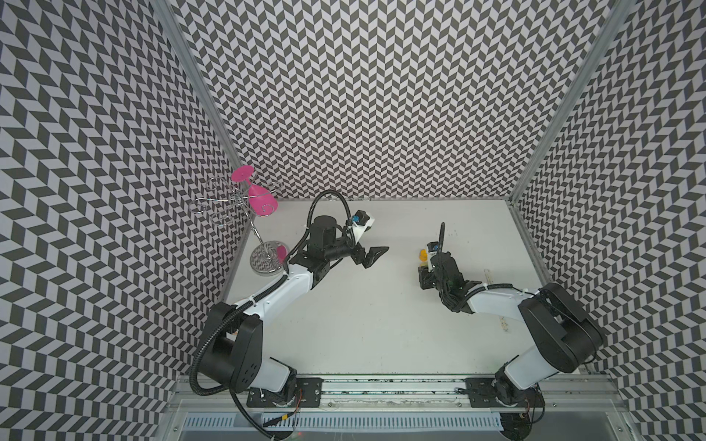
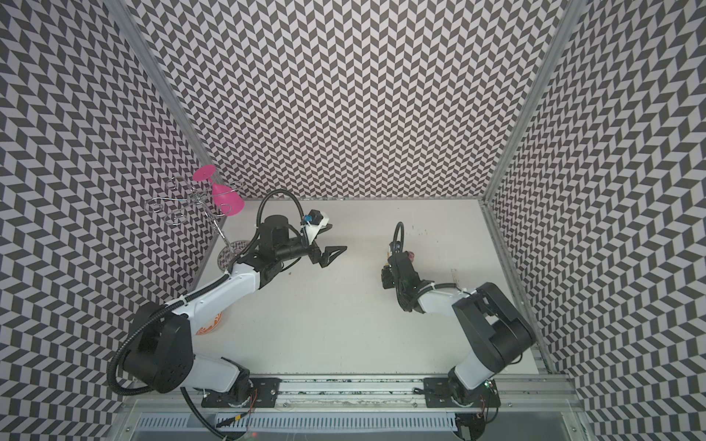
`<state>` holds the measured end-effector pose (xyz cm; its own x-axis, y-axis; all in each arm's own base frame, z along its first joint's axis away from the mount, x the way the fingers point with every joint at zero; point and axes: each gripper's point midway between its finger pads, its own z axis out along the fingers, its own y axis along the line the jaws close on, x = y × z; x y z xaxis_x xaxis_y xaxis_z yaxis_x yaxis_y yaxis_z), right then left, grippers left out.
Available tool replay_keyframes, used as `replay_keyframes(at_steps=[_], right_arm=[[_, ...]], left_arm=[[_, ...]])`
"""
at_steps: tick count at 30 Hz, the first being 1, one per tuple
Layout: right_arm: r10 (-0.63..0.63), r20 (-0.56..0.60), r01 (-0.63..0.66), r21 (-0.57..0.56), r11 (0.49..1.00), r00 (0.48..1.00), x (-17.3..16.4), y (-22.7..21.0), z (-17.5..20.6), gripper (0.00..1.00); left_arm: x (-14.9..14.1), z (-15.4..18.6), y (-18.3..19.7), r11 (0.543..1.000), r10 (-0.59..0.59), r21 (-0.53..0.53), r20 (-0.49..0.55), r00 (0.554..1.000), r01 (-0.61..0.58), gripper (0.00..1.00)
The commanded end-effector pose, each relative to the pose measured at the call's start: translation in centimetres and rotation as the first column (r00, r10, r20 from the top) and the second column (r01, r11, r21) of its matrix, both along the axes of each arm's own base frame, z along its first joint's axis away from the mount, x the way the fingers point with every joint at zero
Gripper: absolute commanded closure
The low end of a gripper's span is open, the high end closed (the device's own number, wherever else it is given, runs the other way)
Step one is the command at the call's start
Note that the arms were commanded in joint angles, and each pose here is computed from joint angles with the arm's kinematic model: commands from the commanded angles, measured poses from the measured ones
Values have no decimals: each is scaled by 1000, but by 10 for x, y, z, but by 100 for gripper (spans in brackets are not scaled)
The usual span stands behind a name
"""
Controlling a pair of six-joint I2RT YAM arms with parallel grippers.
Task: Close the paint jar lid
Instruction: Place the paint jar at the center of the board.
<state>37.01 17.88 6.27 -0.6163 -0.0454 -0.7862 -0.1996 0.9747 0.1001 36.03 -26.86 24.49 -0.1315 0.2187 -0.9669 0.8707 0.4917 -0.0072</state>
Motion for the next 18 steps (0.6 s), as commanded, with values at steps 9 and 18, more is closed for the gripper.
replay_keyframes(at_steps=[9,18], right_arm=[[9,120,-17,64,998,993,54,33,25,80],[-3,117,0,27,1000,993,73,41,13,80]], left_arm=[[19,1,12,991,128,42,-2,992,-127,0],[24,-7,11,989,133,61,-38,990,-131,0]])
